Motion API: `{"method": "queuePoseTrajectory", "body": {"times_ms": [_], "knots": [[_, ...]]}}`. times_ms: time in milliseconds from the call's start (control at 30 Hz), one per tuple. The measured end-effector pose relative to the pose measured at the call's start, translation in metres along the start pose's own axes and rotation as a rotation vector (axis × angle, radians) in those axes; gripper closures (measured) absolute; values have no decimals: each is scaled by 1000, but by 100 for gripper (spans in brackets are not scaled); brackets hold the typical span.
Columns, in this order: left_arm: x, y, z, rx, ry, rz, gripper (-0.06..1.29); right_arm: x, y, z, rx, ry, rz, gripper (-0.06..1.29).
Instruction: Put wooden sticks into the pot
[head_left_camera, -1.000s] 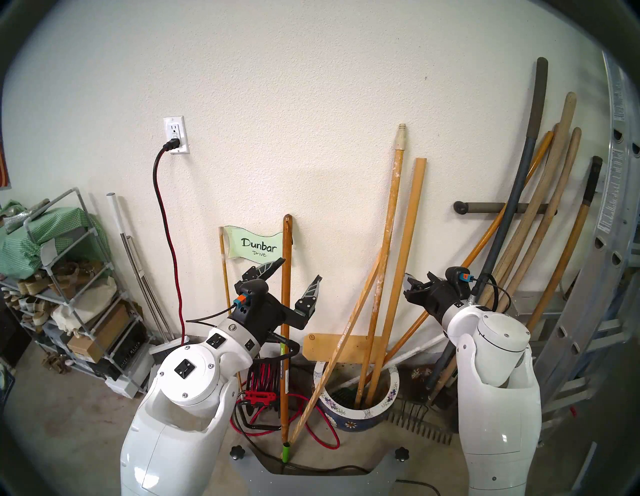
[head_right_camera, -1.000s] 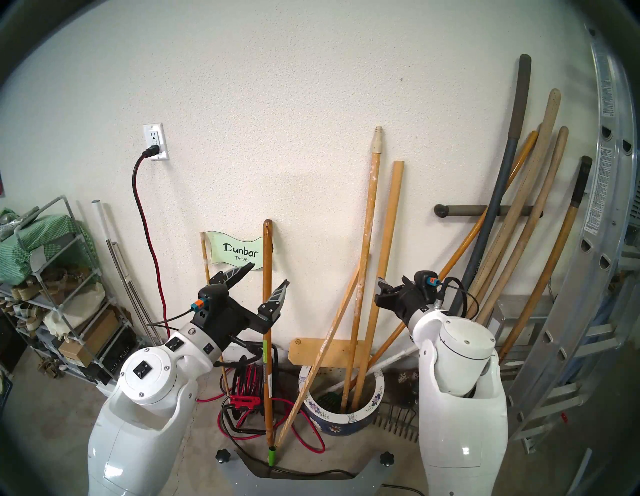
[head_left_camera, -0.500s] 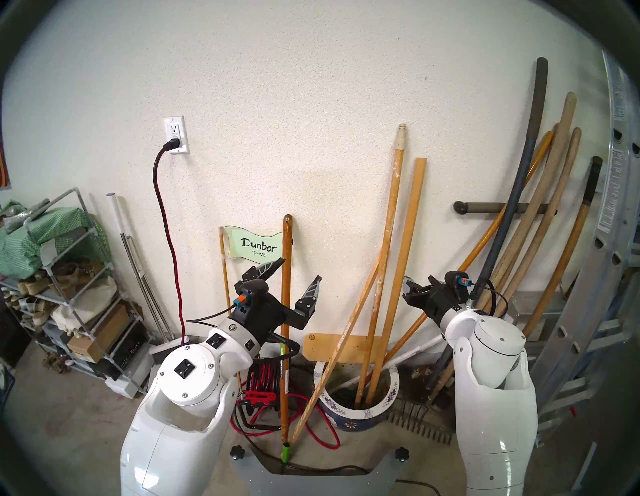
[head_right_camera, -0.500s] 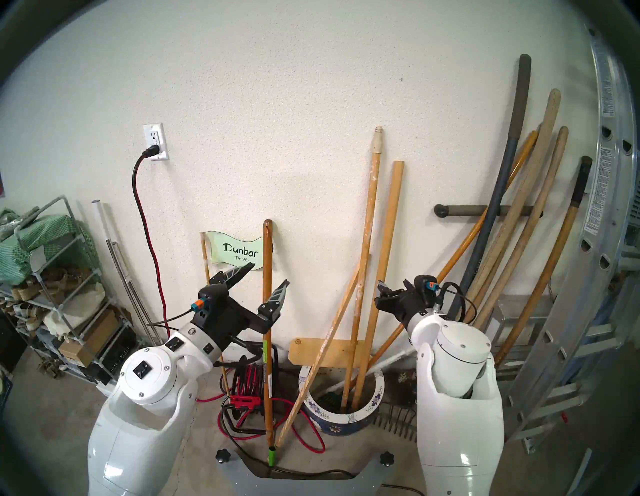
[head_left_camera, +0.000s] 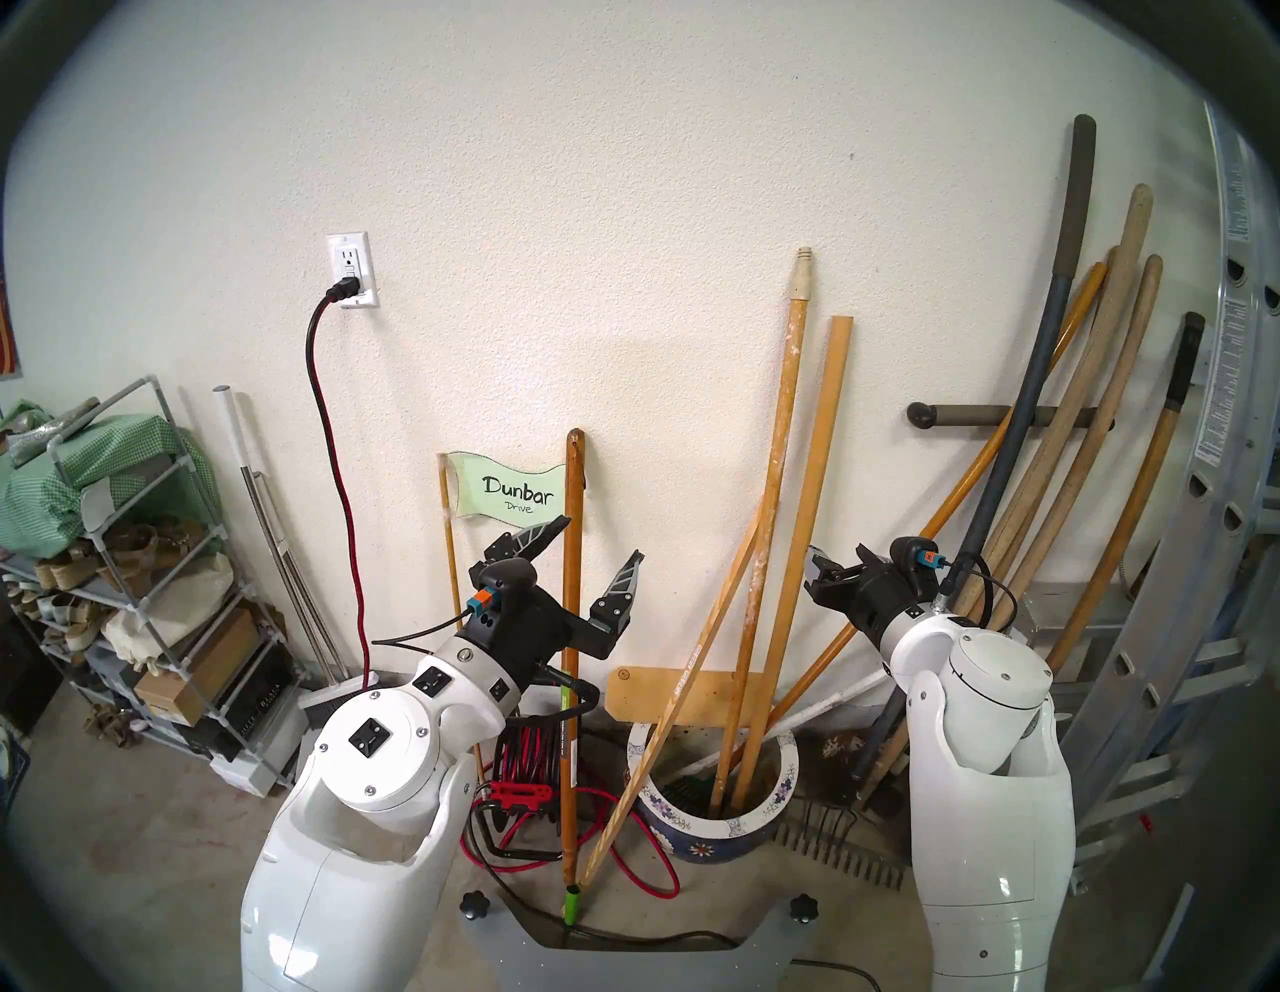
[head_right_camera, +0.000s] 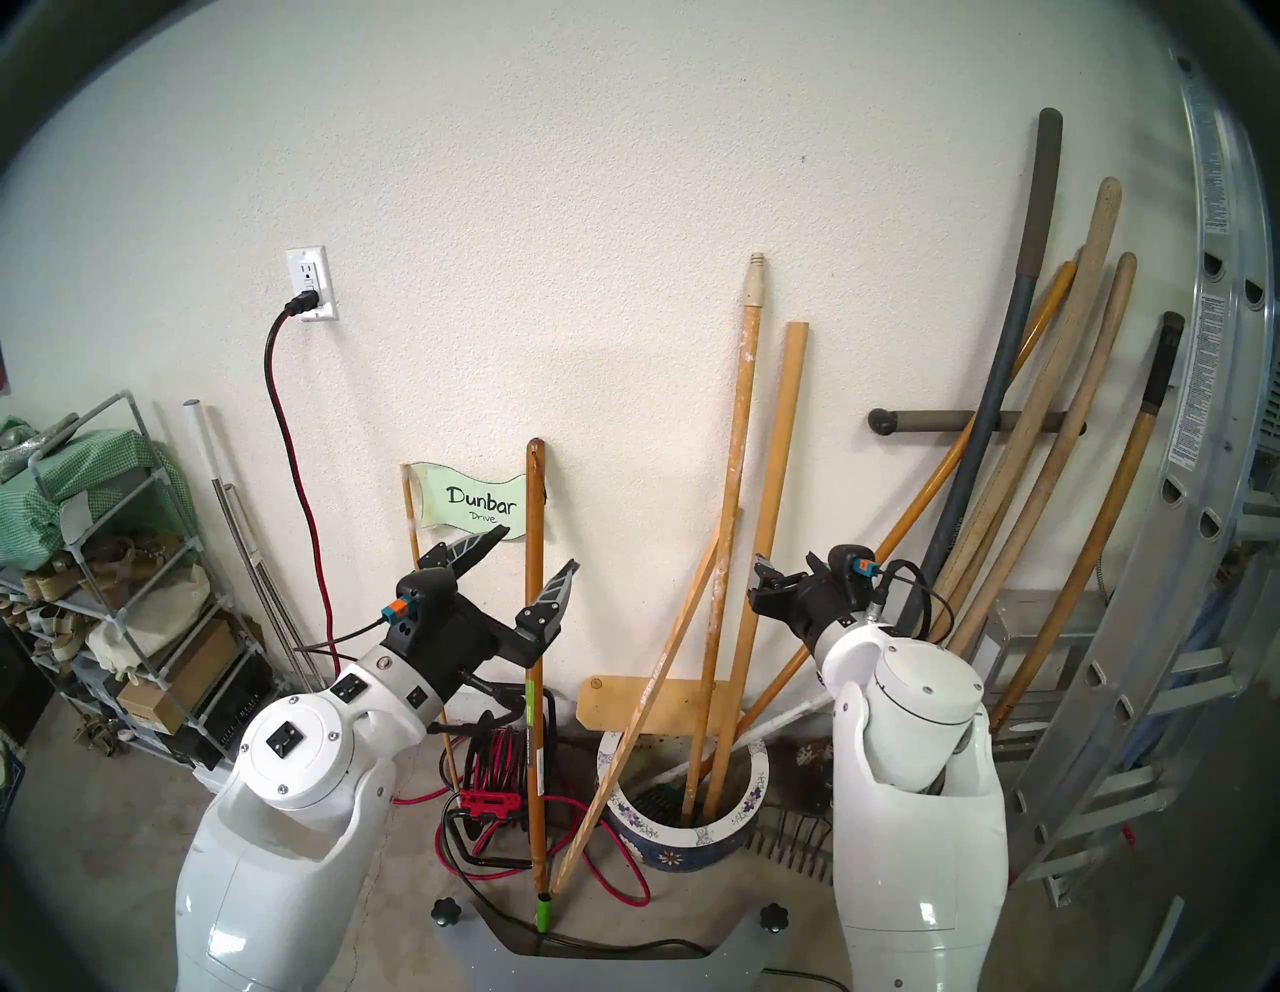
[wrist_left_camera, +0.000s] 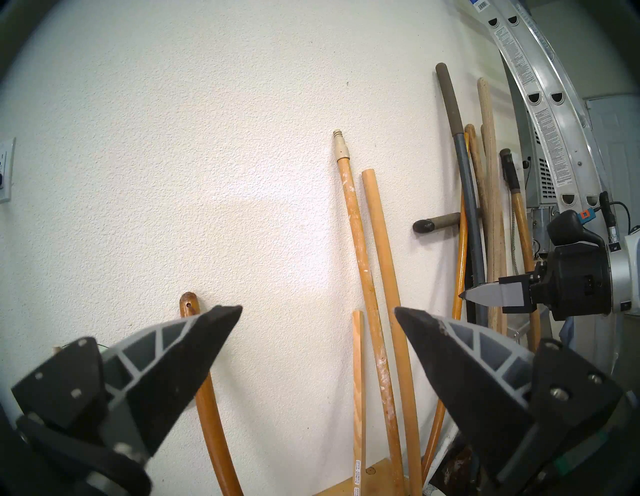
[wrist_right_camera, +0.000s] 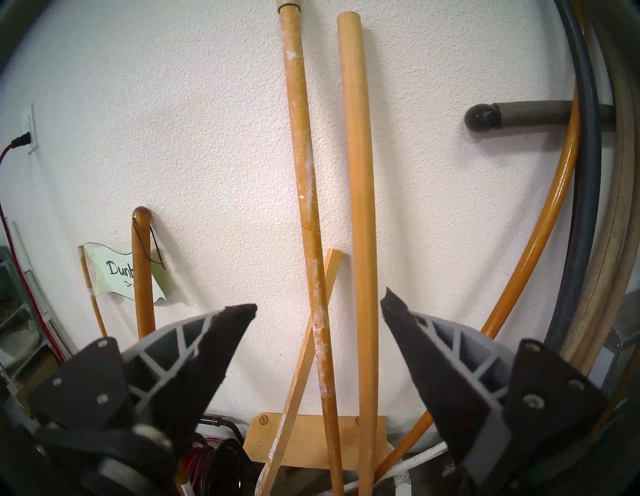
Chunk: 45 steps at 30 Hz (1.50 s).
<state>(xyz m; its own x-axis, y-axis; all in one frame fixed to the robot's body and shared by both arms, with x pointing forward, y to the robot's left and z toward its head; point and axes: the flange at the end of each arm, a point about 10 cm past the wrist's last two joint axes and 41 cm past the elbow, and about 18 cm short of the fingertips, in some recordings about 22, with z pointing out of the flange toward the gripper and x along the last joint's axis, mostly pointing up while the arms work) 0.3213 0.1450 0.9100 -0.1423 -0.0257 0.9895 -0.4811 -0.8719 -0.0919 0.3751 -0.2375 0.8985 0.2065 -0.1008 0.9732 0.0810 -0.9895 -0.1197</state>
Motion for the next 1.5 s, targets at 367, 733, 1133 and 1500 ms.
{"method": "queuePoseTrajectory", "body": {"times_ms": [367, 733, 1133, 1500], "knots": [[0, 0, 0, 0, 0, 0, -4, 1, 0, 0, 1, 2, 0, 19], [0, 0, 0, 0, 0, 0, -4, 1, 0, 0, 0, 3, -1, 19], [0, 0, 0, 0, 0, 0, -4, 1, 0, 0, 0, 3, -1, 19], [0, 0, 0, 0, 0, 0, -4, 1, 0, 0, 0, 4, -1, 19]]}}
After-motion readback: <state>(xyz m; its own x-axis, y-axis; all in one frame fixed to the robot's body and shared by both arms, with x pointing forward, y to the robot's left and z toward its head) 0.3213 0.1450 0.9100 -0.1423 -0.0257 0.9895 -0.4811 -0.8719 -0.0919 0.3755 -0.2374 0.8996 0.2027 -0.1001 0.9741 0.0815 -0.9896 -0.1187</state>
